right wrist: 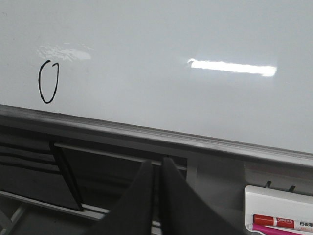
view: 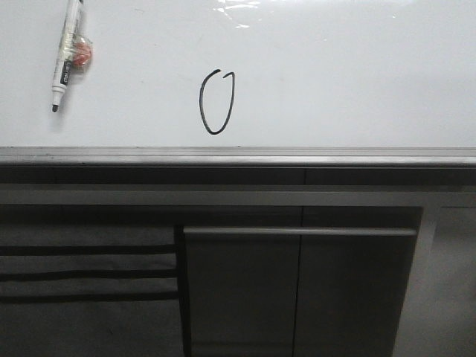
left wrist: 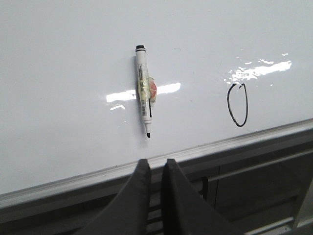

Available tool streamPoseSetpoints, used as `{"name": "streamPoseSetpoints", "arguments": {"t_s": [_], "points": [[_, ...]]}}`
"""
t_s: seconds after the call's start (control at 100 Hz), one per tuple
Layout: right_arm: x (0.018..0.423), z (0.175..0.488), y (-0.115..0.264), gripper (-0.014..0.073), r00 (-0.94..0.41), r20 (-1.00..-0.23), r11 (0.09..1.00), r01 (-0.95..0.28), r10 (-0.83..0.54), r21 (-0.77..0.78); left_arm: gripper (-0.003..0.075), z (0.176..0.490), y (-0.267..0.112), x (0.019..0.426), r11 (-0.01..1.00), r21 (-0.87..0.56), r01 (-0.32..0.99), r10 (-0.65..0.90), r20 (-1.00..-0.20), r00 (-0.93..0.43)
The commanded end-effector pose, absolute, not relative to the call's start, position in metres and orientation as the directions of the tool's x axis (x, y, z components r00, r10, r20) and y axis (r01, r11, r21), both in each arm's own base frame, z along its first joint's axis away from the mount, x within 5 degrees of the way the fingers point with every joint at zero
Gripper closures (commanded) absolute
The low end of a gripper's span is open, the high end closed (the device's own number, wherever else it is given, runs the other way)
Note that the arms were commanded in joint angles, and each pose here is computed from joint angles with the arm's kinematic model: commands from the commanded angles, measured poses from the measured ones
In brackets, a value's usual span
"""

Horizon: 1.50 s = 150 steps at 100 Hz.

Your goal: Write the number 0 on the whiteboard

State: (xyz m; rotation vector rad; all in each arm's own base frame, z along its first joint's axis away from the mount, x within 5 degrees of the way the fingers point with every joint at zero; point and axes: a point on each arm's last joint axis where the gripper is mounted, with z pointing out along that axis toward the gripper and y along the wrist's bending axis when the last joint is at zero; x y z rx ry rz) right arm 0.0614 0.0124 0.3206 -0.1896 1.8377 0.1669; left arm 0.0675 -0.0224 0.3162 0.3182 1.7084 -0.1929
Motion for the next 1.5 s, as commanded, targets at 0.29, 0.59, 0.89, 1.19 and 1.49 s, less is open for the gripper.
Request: {"name": "streamPoseSetpoints", "arguments": {"t_s": [0.29, 0.59, 0.89, 1.19, 1.49], "points": [[0.065, 0.328, 0.013, 0.0668, -0.187, -0.982, 0.976, -0.218, -0.038, 0.004, 0.0741, 0.324, -0.024, 0.071, 0.949, -0.019, 0.316, -0.011, -1.0, -0.027], [0.065, 0.328, 0.013, 0.0668, -0.187, -0.982, 0.976, -0.218, -0.038, 0.004, 0.0741, 0.322, -0.022, 0.066, 0.953, -0.019, 0.303, -0.018, -1.0, -0.005], [0.065, 0.328, 0.013, 0.0668, -0.187, -0.982, 0.976, -0.218, -0.038, 0.004, 0.0741, 0.255, -0.006, 0.051, 0.994, 0.016, 0.107, 0.004, -0.994, 0.112], [0.064, 0.329, 0.013, 0.0668, -0.184, -0.982, 0.976, -0.218, -0.037, 0.004, 0.0741, 0.221, -0.005, 0.052, 0.995, 0.015, 0.098, -0.009, -0.971, 0.241], [0.064, 0.328, 0.013, 0.0668, -0.186, -0.982, 0.976, -0.218, -0.037, 0.004, 0.0741, 0.217, -0.005, 0.053, 0.995, 0.016, 0.101, -0.005, -0.98, 0.197]]}}
